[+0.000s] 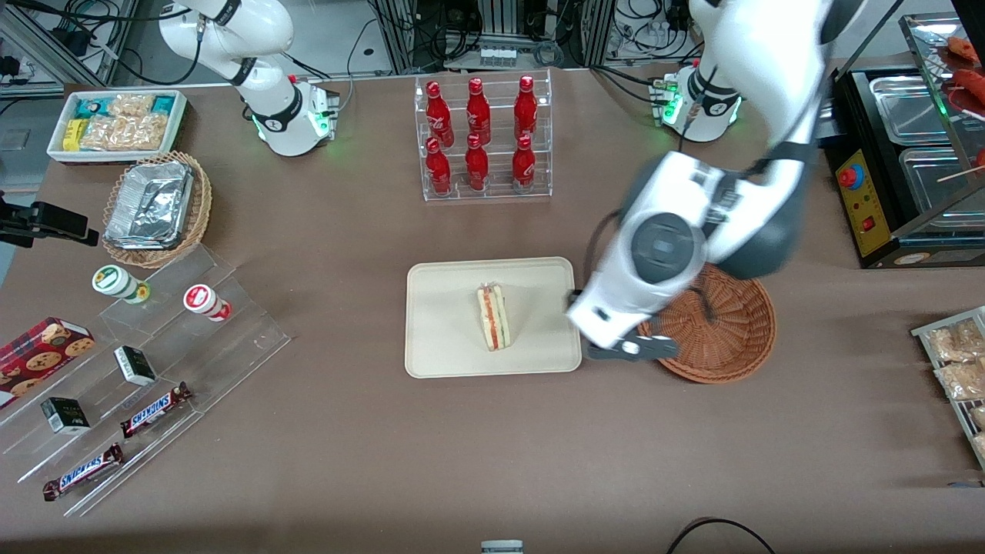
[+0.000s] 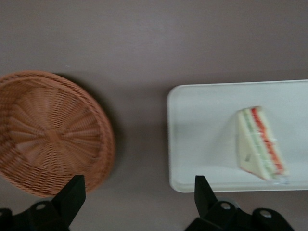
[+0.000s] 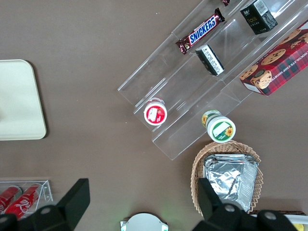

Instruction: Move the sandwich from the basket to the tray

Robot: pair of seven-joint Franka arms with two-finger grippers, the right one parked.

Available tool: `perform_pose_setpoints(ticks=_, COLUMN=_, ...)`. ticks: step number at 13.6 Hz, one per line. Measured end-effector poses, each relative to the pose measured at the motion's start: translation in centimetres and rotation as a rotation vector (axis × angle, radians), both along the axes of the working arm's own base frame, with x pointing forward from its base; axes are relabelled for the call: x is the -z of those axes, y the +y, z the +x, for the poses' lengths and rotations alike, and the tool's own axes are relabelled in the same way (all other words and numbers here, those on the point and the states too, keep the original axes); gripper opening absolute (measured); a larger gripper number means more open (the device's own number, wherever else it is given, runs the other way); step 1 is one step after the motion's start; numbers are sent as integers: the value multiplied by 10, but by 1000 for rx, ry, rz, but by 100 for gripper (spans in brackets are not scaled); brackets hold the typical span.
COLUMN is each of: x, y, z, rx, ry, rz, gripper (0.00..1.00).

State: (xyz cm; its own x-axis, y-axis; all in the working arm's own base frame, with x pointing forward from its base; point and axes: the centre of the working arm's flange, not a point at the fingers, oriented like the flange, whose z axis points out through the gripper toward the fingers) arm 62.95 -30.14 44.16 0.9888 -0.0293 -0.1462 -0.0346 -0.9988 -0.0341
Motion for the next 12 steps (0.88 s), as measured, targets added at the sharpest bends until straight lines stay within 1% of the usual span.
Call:
perform_pose_setpoints(ticks=2, x=-13, y=61, z=9, rx=3, ry=4, rz=-5, gripper=100)
perform_pose_setpoints(ticks=4, x=-27, y=109, z=9, rx=-40, ry=2, rz=-4, gripper=100)
perform_pose_setpoints(ticks=8, x=-49, y=182, z=-1, rx=-140, ry=-5, rz=4, gripper=100)
perform_pose_setpoints(ticks=12, x=-80, y=221, z=-20, rx=-142, ry=-3, rz=5, gripper=100)
